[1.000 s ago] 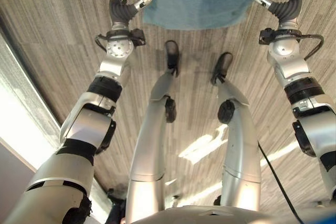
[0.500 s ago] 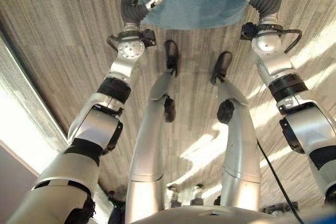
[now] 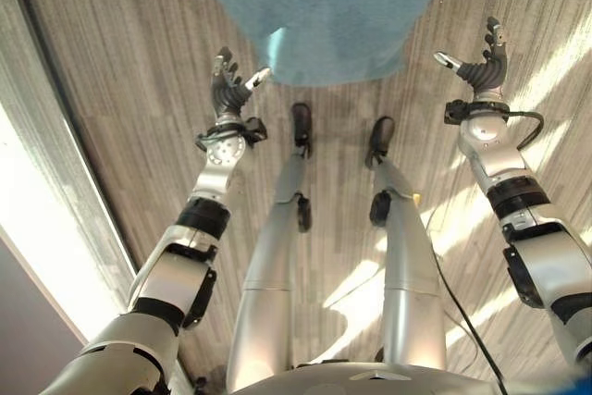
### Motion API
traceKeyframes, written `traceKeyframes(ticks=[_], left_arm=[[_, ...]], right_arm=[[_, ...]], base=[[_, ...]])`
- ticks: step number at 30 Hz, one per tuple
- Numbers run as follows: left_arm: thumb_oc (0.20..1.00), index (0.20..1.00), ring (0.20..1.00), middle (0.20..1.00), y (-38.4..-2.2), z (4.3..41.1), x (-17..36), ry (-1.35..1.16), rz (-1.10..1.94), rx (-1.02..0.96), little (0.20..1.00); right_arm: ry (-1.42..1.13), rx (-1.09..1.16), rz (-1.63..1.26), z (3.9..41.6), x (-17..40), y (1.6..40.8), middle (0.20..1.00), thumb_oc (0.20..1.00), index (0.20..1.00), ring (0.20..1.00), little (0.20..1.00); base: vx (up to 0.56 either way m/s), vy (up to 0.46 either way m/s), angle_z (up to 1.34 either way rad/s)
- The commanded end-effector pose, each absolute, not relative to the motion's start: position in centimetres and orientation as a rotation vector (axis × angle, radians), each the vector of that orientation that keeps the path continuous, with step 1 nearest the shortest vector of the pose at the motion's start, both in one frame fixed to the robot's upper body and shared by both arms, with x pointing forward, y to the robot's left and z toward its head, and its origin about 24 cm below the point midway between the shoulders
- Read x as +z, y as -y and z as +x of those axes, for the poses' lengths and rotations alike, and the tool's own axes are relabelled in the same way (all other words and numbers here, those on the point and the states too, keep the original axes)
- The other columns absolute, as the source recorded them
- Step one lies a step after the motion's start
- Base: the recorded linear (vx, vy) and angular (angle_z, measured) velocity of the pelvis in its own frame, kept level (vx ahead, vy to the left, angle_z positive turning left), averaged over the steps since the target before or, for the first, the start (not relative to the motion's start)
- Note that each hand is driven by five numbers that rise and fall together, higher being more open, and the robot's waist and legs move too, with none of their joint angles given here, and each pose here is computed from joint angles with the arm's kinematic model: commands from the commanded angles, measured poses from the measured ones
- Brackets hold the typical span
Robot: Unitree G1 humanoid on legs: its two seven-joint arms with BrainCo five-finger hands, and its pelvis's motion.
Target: Pick up all the scattered cushions and arrange them neatly on the sofa.
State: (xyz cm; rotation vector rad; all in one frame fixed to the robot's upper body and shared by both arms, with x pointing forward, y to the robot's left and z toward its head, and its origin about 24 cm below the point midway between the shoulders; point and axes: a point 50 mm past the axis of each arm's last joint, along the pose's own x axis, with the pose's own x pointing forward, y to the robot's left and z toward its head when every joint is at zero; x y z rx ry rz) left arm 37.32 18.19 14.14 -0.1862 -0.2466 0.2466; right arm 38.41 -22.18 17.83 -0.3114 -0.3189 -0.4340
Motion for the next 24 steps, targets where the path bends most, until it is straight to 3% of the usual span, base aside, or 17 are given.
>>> traceKeyframes(ticks=[1,13,19,24], left_arm=[[1.000,1.000,1.000,1.000,-19.3,36.8,13.0,0.238,-0.127,0.287,1.000],[1.000,1.000,1.000,1.000,-21.9,37.8,19.3,0.408,-0.031,0.374,1.000],[1.000,1.000,1.000,1.000,-21.2,39.0,24.3,0.499,0.010,0.396,1.000],[1.000,1.000,1.000,1.000,-21.2,39.4,25.6,0.505,0.047,0.502,1.000]], right_arm=[[0.330,-0.449,-0.334,38.0,17.5,23.1,1.000,1.000,1.000,1.000,1.000],[0.520,-0.521,-0.330,38.1,24.2,24.0,1.000,1.000,1.000,1.000,1.000],[0.638,-0.477,-0.283,38.0,27.6,21.7,1.000,1.000,1.000,1.000,1.000],[0.672,-0.476,-0.253,37.5,27.6,21.6,1.000,1.000,1.000,1.000,1.000]], base=[[0.00,-0.017,0.04],[0.04,0.005,0.07],[0.08,0.053,-0.04],[0.01,0.062,-0.18]])
